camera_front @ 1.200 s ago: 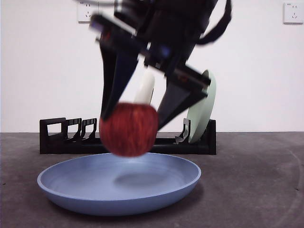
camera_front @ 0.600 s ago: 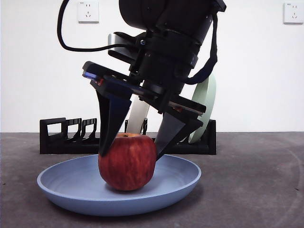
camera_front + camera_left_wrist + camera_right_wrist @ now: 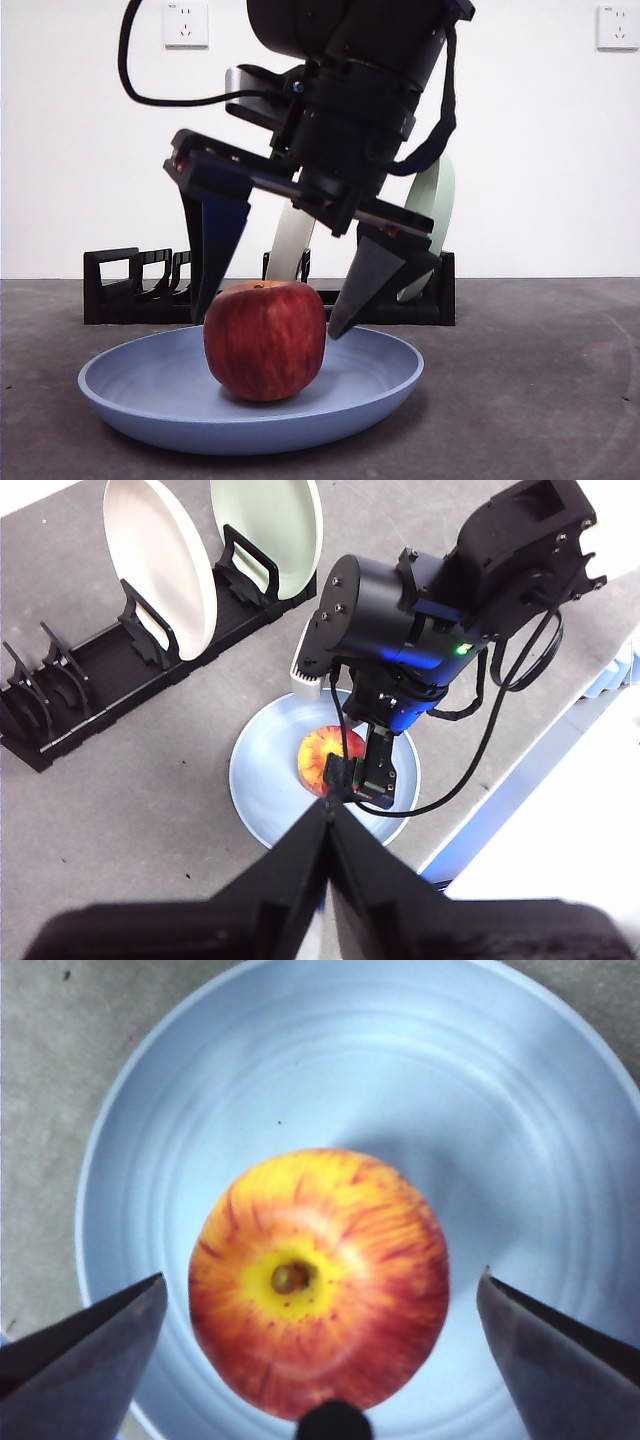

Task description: Take the blue plate from the plate rack,put the plate on the table,take the apple from the table,put the apple in the plate

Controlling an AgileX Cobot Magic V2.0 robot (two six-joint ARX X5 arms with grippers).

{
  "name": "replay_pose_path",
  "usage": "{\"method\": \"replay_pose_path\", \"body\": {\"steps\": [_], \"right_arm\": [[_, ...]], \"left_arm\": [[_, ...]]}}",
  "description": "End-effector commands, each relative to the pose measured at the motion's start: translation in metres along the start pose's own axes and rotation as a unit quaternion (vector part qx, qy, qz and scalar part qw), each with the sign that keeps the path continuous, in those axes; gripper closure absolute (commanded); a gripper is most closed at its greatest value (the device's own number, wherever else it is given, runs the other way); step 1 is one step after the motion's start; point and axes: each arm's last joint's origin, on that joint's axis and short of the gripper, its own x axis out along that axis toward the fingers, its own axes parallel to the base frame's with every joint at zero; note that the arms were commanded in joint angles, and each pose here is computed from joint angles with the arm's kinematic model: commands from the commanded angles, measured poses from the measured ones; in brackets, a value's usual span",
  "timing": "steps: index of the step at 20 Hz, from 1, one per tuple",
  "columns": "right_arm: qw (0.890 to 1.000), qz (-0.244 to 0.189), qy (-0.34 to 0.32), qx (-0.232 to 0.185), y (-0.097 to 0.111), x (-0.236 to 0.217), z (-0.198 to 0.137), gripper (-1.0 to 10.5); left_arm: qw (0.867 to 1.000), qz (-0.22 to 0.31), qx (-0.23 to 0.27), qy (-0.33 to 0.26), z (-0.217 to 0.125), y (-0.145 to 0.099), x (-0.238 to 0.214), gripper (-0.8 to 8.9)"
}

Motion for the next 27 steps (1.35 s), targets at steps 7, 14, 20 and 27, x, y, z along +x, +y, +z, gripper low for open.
{"method": "replay_pose_path", "body": {"steps": [7,14,20,27], "right_arm": [[0.987,0.013,-0.159,-0.019,0.014,-0.122,-0.012,3.5],[0.970,-0.031,-0.240,-0.008,-0.003,-0.220,-0.070,9.6],[0.986,-0.058,-0.159,-0.009,-0.015,-0.232,-0.107,9.5],[0.989,-0.070,-0.129,-0.011,-0.017,-0.231,-0.113,9.5]], "left_arm": [[0.998,0.037,0.039,-0.012,0.001,0.002,0.000,8.18],[0.997,0.043,0.060,-0.013,0.001,0.003,0.000,8.18],[0.997,0.044,0.061,-0.008,0.002,0.001,0.003,8.18],[0.996,0.050,0.071,0.014,0.008,-0.006,0.017,8.18]]}}
